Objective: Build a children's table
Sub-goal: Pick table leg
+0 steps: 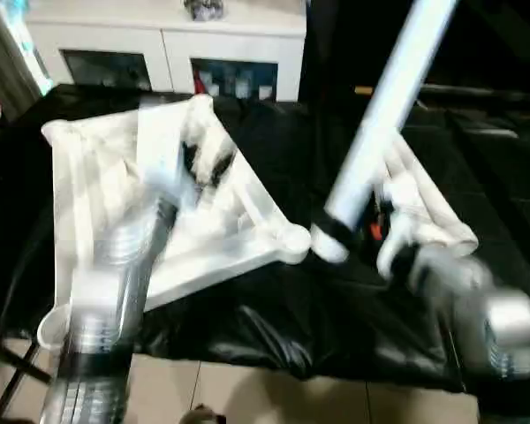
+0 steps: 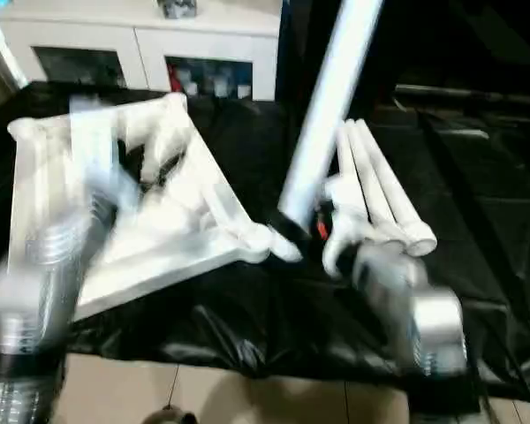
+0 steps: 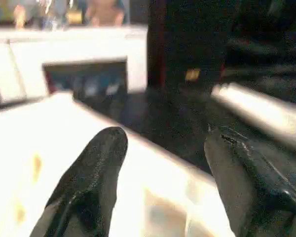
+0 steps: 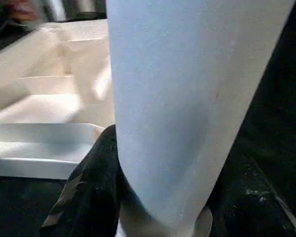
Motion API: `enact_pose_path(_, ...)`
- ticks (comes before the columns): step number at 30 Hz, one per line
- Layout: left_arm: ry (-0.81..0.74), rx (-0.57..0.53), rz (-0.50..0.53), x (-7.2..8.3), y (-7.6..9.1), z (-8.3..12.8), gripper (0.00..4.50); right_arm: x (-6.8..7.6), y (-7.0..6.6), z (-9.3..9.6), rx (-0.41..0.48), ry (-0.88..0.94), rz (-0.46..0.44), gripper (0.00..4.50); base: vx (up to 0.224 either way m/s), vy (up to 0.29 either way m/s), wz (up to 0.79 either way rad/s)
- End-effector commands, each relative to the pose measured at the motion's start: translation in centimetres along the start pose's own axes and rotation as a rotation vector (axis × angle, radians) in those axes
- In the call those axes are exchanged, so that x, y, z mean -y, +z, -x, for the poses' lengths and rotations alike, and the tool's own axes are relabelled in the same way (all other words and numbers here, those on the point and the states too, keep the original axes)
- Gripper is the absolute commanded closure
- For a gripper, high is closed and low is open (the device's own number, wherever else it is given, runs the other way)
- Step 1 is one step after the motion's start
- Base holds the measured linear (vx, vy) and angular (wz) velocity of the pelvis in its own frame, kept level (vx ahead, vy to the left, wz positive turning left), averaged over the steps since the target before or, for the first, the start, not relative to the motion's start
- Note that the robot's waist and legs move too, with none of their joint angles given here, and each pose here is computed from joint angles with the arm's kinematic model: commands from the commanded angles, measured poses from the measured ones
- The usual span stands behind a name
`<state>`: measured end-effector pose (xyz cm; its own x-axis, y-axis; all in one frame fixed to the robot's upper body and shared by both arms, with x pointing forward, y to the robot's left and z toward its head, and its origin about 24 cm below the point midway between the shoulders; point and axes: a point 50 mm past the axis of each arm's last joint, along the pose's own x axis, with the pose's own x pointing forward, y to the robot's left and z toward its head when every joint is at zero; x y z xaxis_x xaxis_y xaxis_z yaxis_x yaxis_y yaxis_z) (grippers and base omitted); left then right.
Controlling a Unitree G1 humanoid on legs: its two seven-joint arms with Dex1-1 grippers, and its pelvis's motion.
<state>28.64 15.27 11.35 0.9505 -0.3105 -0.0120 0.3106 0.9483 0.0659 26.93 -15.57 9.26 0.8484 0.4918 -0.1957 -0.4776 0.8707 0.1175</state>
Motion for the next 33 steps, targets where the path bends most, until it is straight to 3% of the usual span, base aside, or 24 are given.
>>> enact_pose_path(1, 0.023, 0.054, -0.067, 0.6, 0.9, 0.4, 1.49, 0.6, 1.0, 0.8, 0.034, -0.082, 0.035, 2.61, 0.000, 0.000, 0.00)
enact_pose_path(6, 0.080, 0.028, -0.086, 1.4, -0.5, 3.3, 1.49, 0.7, 0.1, 3.2, 0.052, -0.237, 0.052, 2.61, 0.000, 0.000, 0.00)
enact_pose_path(13, 0.098, 0.019, -0.061, 2.3, -0.4, 2.6, 1.49, 1.7, 0.5, 4.4, 0.161, -0.407, 0.087, 2.61, 0.000, 0.000, 0.00)
enact_pose_path(15, 0.109, 0.007, -0.011, 2.0, -0.8, 2.3, 1.49, 1.9, 0.1, 4.4, 0.174, -0.502, 0.121, 2.61, 0.000, 0.000, 0.00)
enact_pose_path(17, 0.143, 0.001, -0.002, 1.5, -1.0, 2.3, 1.49, 1.5, -0.6, 4.4, 0.141, -0.422, 0.081, 2.61, 0.000, 0.000, 0.00)
enact_pose_path(19, 0.154, 0.005, 0.003, 1.3, -0.9, 2.3, 1.49, 1.0, -0.5, 4.3, 0.159, -0.360, 0.049, 2.61, 0.000, 0.000, 0.00)
enact_pose_path(20, 0.167, 0.006, 0.003, 0.8, -0.7, 2.2, 1.49, 0.1, -0.3, 3.8, 0.176, -0.264, 0.009, 2.61, 0.000, 0.000, 0.00)
enact_pose_path(24, 0.188, 0.017, 0.015, 0.5, -0.9, 1.9, 1.49, -0.7, -0.4, 2.4, 0.146, -0.160, 0.096, 2.61, 0.000, 0.000, 0.00)
enact_pose_path(29, 0.175, 0.024, 0.017, 1.2, -0.7, 1.8, 1.49, -0.4, -0.2, 2.2, 0.128, -0.124, 0.124, 2.61, 0.013, 0.004, 0.15)
enact_pose_path(33, 0.157, 0.014, 0.007, 1.6, -1.0, 1.9, 1.49, 1.0, -0.1, 2.1, 0.140, -0.171, 0.087, 2.61, 0.064, 0.029, 0.43)
